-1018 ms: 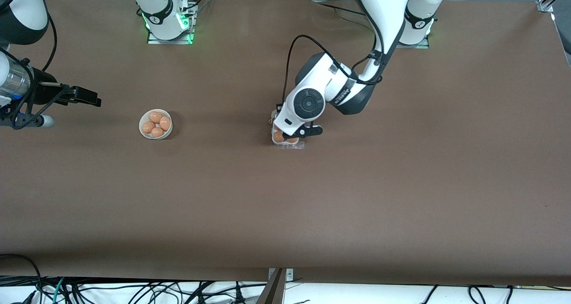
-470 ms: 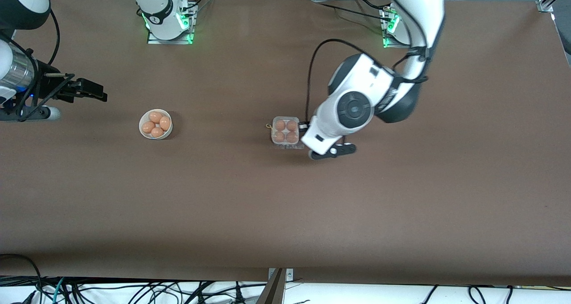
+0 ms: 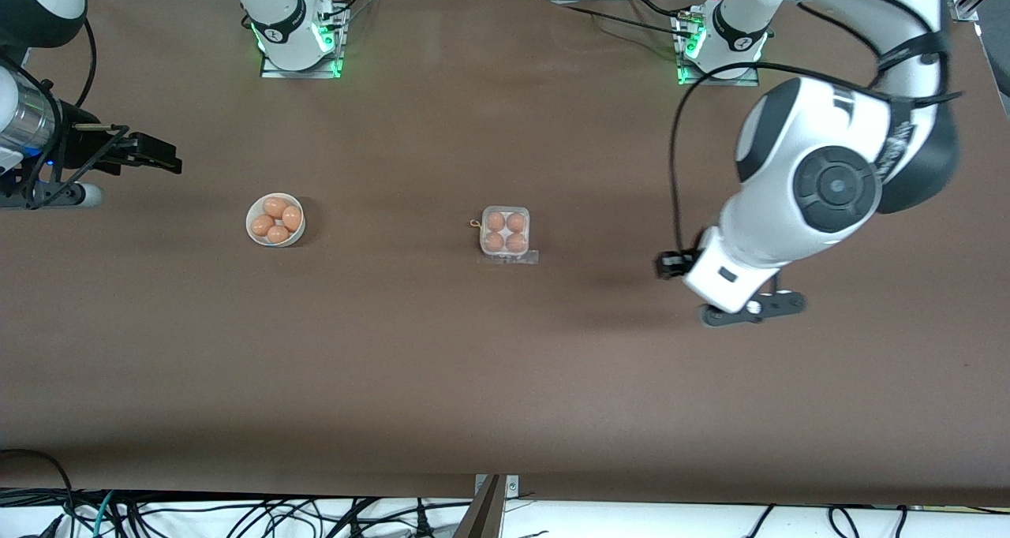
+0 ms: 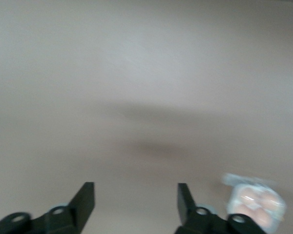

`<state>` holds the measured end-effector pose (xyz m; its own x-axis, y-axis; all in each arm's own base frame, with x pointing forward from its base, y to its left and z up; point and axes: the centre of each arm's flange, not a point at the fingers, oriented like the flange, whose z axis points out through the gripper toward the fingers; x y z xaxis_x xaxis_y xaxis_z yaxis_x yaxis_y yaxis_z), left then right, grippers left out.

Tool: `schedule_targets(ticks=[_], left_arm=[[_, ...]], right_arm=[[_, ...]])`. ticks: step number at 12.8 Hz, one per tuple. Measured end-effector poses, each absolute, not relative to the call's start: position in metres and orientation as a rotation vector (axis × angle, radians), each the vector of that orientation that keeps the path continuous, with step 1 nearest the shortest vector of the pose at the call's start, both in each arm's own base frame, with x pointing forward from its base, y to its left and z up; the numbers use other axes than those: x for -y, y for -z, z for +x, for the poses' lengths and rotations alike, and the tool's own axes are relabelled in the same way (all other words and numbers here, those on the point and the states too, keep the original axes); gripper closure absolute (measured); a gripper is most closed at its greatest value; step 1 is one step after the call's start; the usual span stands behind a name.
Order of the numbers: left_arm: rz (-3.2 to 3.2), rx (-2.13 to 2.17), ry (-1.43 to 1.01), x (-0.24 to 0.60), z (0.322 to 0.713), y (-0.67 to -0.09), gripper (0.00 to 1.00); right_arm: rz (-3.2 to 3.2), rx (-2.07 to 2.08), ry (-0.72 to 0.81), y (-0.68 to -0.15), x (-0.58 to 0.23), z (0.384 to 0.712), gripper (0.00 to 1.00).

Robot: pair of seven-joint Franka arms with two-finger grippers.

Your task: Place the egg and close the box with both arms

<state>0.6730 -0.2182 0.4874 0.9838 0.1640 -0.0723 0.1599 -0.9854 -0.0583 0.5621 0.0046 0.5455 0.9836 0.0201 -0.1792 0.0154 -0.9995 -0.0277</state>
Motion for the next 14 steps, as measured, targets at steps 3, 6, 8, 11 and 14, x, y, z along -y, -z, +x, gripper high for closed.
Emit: schedule_targets(ticks=[3,6,8,11,14], left_arm=[[-3.02,0.252,-0.08,0.2,0.678,-0.489,0.0],[-3.04,0.204,-0.033,0.152,0.686,-0.516,0.0],[-3.055,0.132,-0.003,0.098,0.684,-0.545,0.0],[-3.089,0.061,0.005,0.021,0.665,-0.577,0.0],[-3.134,0.064,-0.033,-0.008,0.631,-0.591,0.0]], right_arm=[[-3.107,0.031,-0.28,-0.546,-0.005,0.562,0.0],[-3.109,0.039,-0.279,-0.55,-0.008,0.559,0.0],[-3.112,0.041,-0.282,-0.551,-0.008,0.559,0.0],[-3.113,0.099,-0.285,-0.551,-0.007,0.558,0.0],[-3.112,0.116,-0.287,-0.551,-0.005,0.558,0.0]])
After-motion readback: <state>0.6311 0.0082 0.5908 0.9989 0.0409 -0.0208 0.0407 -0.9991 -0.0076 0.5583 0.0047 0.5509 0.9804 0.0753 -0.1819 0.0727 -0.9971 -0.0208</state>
